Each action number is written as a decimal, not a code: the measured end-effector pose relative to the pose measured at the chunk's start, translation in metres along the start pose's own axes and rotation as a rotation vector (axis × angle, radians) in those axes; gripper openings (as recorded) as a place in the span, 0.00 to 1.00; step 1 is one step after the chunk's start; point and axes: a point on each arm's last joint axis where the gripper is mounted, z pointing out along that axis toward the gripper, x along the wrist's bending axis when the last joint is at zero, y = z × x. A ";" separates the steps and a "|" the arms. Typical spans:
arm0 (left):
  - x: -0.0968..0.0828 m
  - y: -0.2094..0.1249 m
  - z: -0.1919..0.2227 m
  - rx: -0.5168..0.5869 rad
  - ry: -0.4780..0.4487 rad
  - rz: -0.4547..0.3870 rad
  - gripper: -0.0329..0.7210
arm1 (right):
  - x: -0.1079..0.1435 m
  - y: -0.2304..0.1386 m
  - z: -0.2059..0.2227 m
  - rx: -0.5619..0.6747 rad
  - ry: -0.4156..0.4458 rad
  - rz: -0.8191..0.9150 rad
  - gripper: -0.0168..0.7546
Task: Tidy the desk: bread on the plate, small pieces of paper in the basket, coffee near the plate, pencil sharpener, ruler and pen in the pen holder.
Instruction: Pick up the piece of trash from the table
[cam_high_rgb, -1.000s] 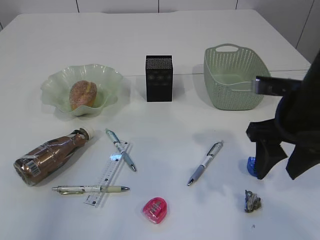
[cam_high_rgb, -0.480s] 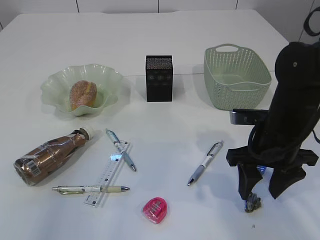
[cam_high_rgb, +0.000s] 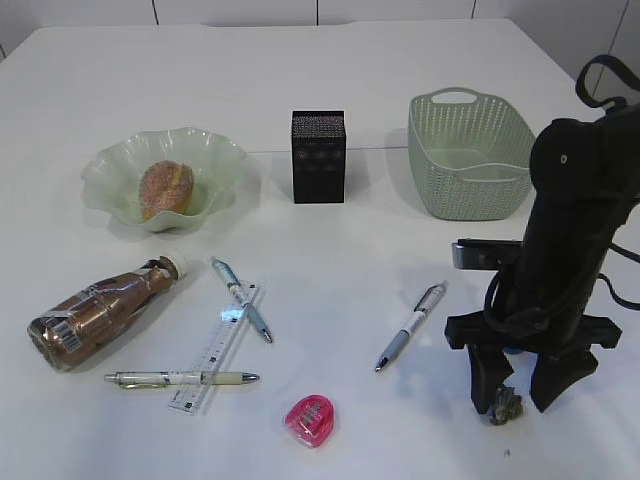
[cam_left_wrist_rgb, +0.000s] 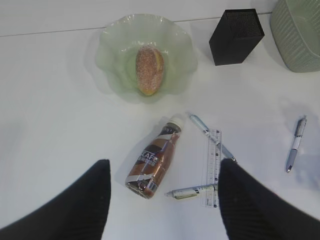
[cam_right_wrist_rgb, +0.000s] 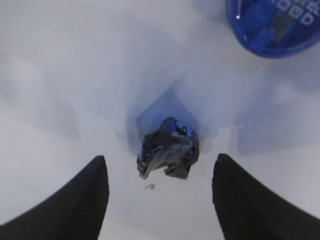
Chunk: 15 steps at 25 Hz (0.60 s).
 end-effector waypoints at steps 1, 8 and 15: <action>0.000 0.000 0.000 0.000 0.000 0.000 0.67 | 0.000 0.000 0.001 0.002 -0.001 0.001 0.69; 0.000 0.000 0.000 0.000 0.000 0.000 0.67 | 0.000 0.003 0.002 -0.020 0.000 0.001 0.69; 0.000 0.000 0.000 0.000 0.000 0.000 0.67 | -0.001 0.005 0.010 0.009 -0.004 0.006 0.69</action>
